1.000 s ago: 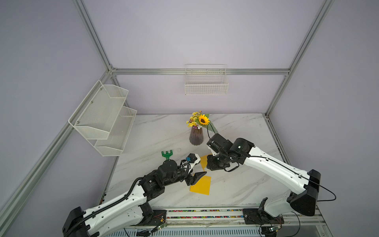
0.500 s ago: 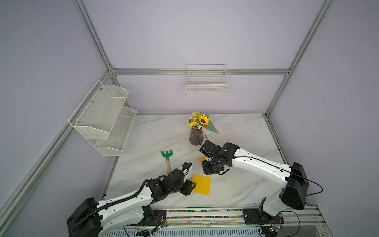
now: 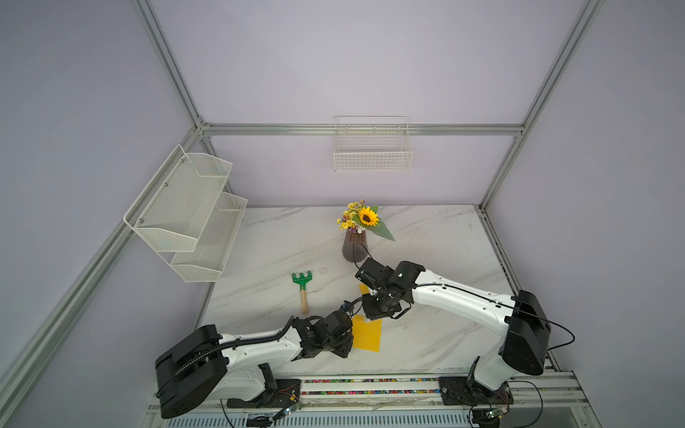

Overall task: Seal the envelope with a glue stick
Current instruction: Apply the envelope at the center of the board.

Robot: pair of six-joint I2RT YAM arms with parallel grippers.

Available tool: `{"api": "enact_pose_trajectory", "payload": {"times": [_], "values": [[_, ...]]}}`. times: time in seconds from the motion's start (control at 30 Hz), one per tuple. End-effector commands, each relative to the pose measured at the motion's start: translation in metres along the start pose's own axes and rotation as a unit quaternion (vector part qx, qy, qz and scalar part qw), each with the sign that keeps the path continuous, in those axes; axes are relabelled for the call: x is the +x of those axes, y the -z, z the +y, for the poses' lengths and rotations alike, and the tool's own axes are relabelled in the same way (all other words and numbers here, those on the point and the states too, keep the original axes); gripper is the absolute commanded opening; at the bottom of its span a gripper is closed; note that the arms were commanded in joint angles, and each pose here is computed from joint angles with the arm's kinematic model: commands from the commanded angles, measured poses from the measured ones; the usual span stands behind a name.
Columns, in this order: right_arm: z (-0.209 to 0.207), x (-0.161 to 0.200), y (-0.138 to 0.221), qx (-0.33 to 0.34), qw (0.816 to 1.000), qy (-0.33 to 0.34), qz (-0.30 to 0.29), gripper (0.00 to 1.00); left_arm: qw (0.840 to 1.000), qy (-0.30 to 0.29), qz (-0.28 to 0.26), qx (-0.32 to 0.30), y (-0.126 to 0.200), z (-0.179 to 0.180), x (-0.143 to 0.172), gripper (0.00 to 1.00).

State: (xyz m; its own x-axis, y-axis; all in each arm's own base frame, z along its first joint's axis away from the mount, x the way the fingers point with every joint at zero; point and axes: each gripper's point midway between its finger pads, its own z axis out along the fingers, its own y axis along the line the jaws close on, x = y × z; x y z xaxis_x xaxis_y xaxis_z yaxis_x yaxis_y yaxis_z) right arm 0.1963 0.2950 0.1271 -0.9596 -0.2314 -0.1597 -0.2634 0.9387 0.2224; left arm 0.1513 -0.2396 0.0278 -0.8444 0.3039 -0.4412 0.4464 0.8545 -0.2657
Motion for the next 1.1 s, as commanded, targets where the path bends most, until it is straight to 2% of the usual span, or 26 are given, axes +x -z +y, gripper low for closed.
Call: {"api": "enact_pose_trajectory", "payload": {"times": [0.0,0.33,0.53,0.7,0.83,1.07], "values": [[0.004,0.0,-0.003,-0.003,1.0,0.007,-0.002,0.0,1.0,0.006,0.004,-0.014,-0.001,0.005,0.003,0.25],[0.01,0.005,-0.012,0.0,1.0,0.013,0.008,0.0,1.0,0.022,-0.01,-0.004,0.001,0.007,0.006,0.05],[0.019,0.011,-0.023,0.009,1.0,0.024,0.016,0.0,0.997,0.04,-0.048,0.05,0.012,-0.002,-0.003,0.02],[0.022,0.019,-0.038,0.029,0.999,0.036,0.026,0.0,0.993,0.066,-0.06,0.075,0.016,0.005,-0.003,0.01],[0.027,0.021,-0.047,0.035,0.998,0.044,0.026,0.0,0.991,0.072,-0.055,0.094,0.016,0.003,-0.001,0.0],[0.036,0.022,-0.066,0.056,0.996,0.066,0.027,0.0,0.992,0.084,-0.011,0.098,0.003,0.004,0.01,0.0]]}}
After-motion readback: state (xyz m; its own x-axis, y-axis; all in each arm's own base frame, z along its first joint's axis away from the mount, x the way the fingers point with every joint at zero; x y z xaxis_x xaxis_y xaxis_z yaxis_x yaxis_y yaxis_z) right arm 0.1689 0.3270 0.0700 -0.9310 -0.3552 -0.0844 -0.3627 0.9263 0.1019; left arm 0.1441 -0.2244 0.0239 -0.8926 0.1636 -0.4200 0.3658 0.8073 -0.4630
